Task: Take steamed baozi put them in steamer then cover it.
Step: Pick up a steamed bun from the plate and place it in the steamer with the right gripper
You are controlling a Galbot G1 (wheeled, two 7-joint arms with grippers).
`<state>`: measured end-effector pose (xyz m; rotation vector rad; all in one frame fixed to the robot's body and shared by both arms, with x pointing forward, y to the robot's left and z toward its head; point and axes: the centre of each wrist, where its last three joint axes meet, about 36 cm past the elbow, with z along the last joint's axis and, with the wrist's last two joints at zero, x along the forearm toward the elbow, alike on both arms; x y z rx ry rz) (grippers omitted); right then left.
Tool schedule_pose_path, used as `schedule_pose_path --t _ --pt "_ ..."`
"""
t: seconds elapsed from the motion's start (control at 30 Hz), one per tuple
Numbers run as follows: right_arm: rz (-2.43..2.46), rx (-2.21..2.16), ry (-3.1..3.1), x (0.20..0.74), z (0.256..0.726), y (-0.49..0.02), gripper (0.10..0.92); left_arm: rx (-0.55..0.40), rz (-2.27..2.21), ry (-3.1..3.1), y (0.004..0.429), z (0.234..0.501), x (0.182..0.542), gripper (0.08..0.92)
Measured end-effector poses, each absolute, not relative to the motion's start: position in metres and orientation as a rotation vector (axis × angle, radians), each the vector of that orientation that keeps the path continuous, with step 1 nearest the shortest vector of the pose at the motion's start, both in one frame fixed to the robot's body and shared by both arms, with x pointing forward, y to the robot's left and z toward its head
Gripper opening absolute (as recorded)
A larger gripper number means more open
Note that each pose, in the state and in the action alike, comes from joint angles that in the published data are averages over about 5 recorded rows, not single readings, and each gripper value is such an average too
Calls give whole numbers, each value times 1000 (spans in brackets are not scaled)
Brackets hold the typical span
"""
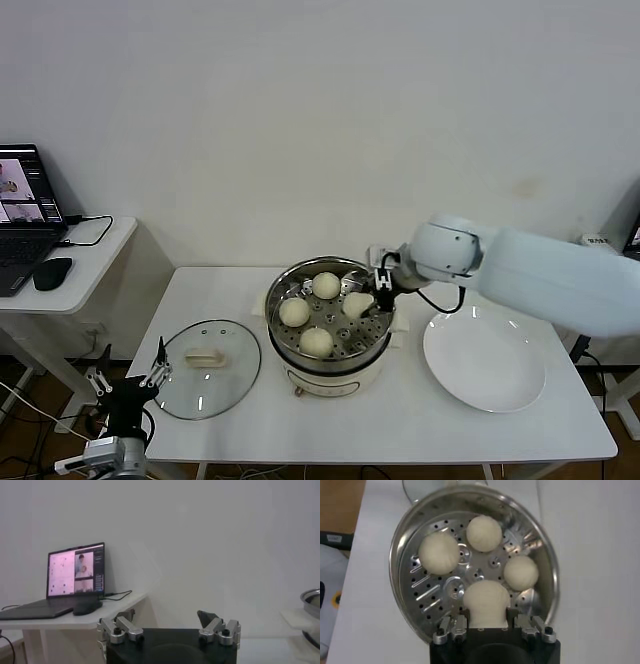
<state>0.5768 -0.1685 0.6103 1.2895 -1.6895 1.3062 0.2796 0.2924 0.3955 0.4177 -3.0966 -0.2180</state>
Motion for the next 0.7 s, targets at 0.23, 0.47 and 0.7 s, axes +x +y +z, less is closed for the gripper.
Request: schedule_pose_path --t 0.23,0.47,0.7 --pt "1309 1244 -1685 585 588 -163 475 425 -221 -3095 294 394 280 823" --pt "1305 1211 -1689 590 577 -163 525 432 -219 -3096 295 394 279 823" --pt "1289 1207 -1718 590 585 -165 720 434 -215 -3097 294 394 280 823"
